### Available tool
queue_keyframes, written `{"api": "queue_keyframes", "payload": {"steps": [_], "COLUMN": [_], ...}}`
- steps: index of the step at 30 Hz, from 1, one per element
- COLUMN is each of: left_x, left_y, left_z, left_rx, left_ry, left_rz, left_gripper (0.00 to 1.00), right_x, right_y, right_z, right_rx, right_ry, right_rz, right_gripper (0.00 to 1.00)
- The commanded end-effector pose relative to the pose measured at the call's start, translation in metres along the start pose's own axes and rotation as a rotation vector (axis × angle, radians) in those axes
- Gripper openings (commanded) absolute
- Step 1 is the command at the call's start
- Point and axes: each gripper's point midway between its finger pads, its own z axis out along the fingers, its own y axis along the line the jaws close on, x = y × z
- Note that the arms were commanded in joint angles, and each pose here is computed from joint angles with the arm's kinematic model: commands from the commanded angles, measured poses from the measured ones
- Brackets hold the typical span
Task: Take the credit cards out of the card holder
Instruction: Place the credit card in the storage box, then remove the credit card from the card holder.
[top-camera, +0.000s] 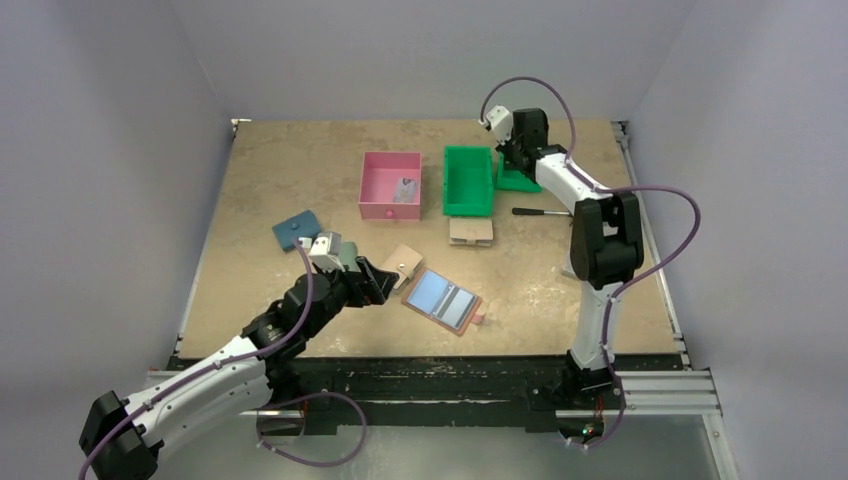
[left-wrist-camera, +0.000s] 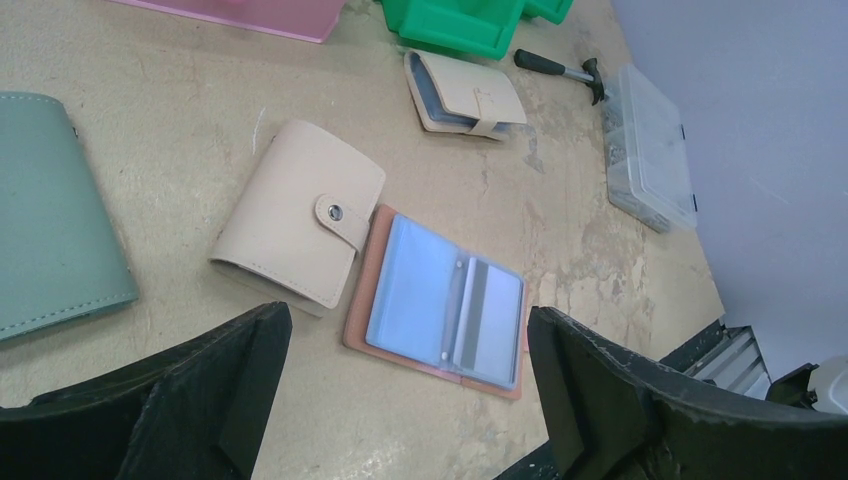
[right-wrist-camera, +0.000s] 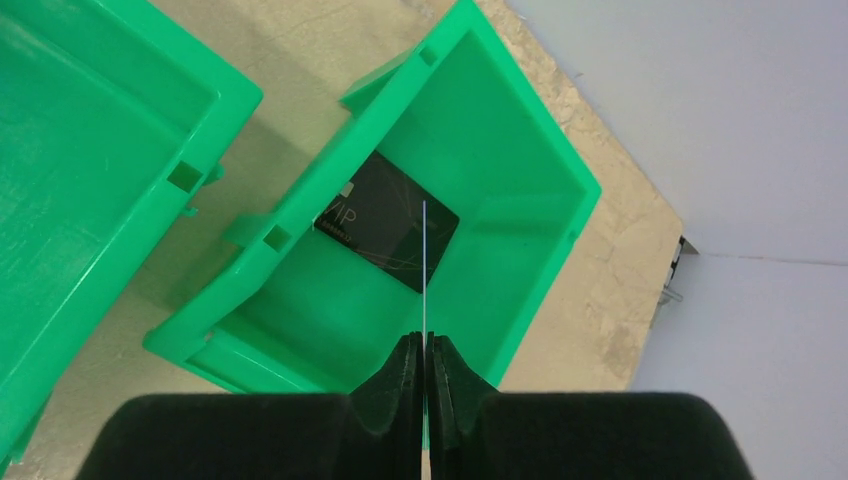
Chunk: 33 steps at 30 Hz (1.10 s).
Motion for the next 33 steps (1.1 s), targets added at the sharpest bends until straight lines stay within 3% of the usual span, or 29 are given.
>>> {"api": "queue_keyframes", "payload": {"steps": [1, 6, 15, 25, 33], "left_x": [-0.006, -0.006, -0.006, -0.007, 0.008], "left_y": [0.0, 0.001, -0.001, -0.009, -0.027], "left_z": [0.001, 0.001, -0.001, -0.004, -0.001], "left_rx": [-0.003, -0.006, 0.003, 0.038, 0.144], "left_ry": [-0.028, -0.026, -0.027, -0.019, 0.051], "left_rz": [-0.013, -0.013, -0.017, -0.027, -0.034], "left_gripper": [0.96, 0.96, 0.96, 0.96, 0.96], "right_x": [-0.016, -0.012, -0.009, -0.036, -0.048], "right_y": [-0.01, -0.001, 0.018, 0.031, 0.053], "right_z": [-0.003, 0.005, 0.004, -0.036, -0.111], "right_rx": [0.054, 0.043, -0.038, -0.2, -0.412], "right_ry": [-0.039, -0.019, -0.008, -0.095, -0.195], "right_rz": [0.025, 0.015, 0.048, 0.134, 0.15], "right_gripper": [0.1, 0.15, 0.39, 0.38, 0.38]}}
